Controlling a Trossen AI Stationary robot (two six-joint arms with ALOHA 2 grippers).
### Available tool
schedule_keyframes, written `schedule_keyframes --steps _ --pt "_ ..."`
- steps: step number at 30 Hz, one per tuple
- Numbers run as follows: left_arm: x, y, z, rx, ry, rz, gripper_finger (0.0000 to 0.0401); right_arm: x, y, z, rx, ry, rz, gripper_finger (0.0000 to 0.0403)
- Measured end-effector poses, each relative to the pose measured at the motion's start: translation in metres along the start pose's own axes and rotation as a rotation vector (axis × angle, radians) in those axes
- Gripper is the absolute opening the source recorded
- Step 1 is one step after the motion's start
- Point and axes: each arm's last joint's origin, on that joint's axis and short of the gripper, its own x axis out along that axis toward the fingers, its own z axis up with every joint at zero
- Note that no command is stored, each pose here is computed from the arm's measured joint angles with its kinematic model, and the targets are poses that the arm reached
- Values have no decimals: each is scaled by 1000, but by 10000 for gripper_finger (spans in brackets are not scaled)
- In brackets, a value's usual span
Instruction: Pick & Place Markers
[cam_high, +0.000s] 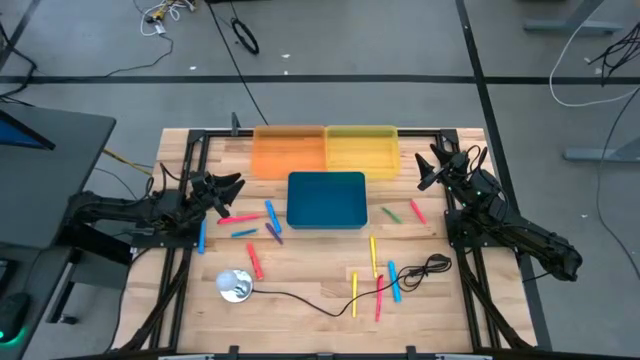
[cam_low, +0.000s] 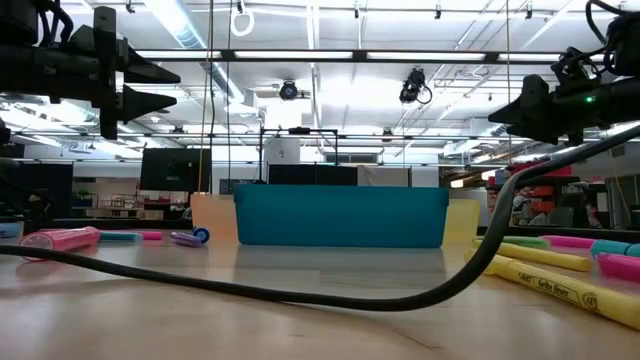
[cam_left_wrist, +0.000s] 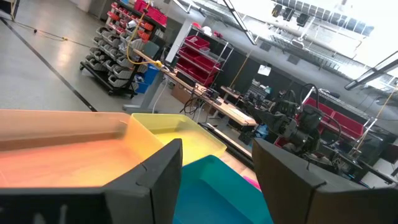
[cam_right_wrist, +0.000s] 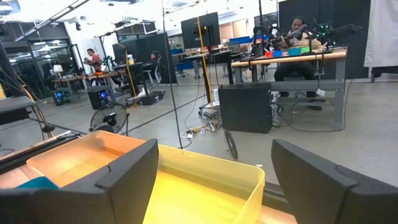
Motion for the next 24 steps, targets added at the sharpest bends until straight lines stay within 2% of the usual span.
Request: schedule_keyframes --steps 24 --pt "0 0 0 1 7 -13 200 0 0 0 0 0 0 314"
